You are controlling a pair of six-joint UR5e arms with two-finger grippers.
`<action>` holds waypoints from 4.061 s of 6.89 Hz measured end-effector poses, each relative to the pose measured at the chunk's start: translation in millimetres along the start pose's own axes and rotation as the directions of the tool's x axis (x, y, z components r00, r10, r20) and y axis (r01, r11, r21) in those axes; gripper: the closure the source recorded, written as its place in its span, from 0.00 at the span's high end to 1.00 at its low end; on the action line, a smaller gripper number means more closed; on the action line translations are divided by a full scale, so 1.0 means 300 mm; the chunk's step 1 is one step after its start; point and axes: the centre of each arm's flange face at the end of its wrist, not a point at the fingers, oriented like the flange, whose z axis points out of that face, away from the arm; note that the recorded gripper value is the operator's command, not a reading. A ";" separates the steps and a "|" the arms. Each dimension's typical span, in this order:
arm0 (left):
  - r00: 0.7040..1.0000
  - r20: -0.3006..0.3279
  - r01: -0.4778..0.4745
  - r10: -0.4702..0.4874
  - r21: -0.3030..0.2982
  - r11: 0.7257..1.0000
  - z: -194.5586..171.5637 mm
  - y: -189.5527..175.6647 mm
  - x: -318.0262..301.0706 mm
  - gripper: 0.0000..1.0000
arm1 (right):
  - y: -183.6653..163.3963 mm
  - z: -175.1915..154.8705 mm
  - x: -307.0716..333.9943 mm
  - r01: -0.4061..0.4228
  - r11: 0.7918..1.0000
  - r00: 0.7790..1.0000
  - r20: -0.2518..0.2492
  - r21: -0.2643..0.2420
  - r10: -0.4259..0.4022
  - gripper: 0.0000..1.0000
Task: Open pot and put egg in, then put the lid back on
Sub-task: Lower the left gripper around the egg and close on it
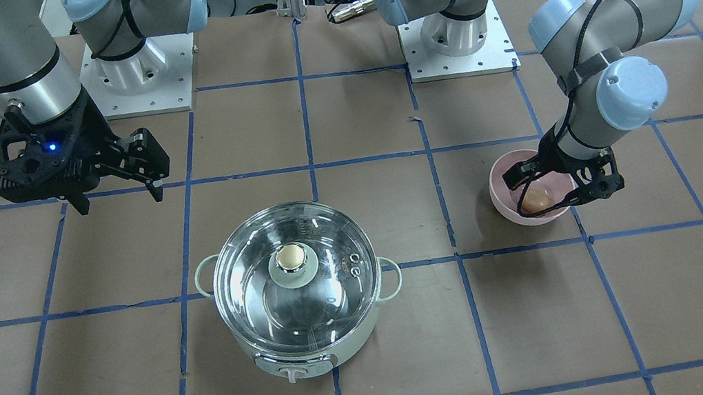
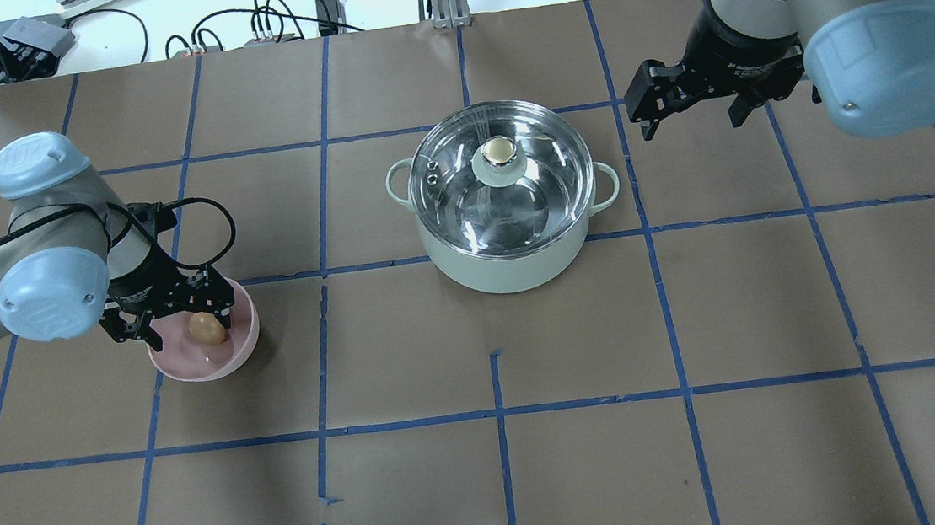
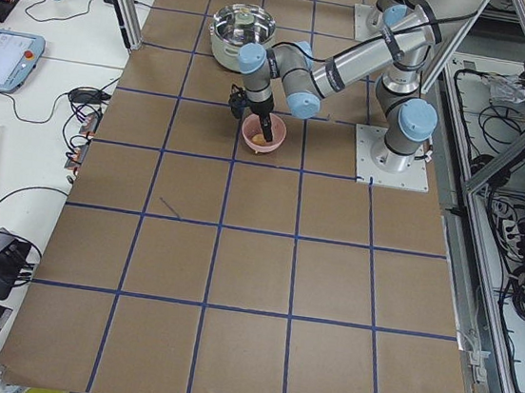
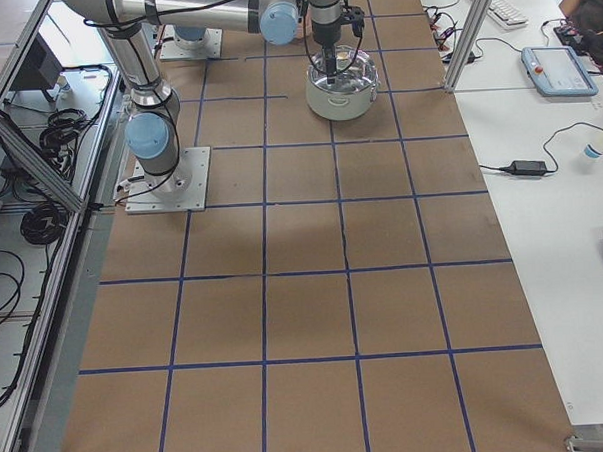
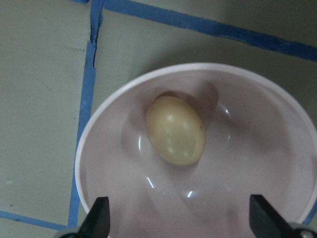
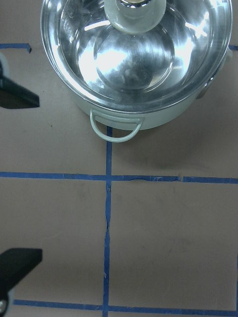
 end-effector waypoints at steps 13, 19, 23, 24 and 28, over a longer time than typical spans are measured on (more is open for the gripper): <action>0.989 -0.018 -0.142 0.147 0.145 0.979 0.045 -0.004 0.020 0.99 | 0.001 -0.004 -0.003 0.002 1.000 1.000 0.000 0.002 -0.002 1.00; 0.988 -0.030 -0.142 0.150 0.182 0.973 0.082 -0.005 0.021 0.96 | 0.001 0.000 -0.003 0.003 1.000 1.000 0.000 0.000 -0.003 1.00; 0.989 -0.024 -0.143 0.148 0.159 0.977 0.115 -0.017 0.017 0.65 | 0.009 0.019 0.001 -0.001 1.000 1.000 0.001 -0.009 0.001 1.00; 0.989 -0.023 -0.143 0.148 0.158 0.977 0.116 -0.018 0.016 0.61 | 0.009 0.020 0.003 -0.002 1.000 1.000 0.001 -0.009 0.002 1.00; 0.988 -0.031 -0.143 0.150 0.157 0.977 0.120 -0.017 0.020 0.36 | 0.008 0.020 0.003 -0.002 1.000 1.000 0.001 -0.007 0.002 1.00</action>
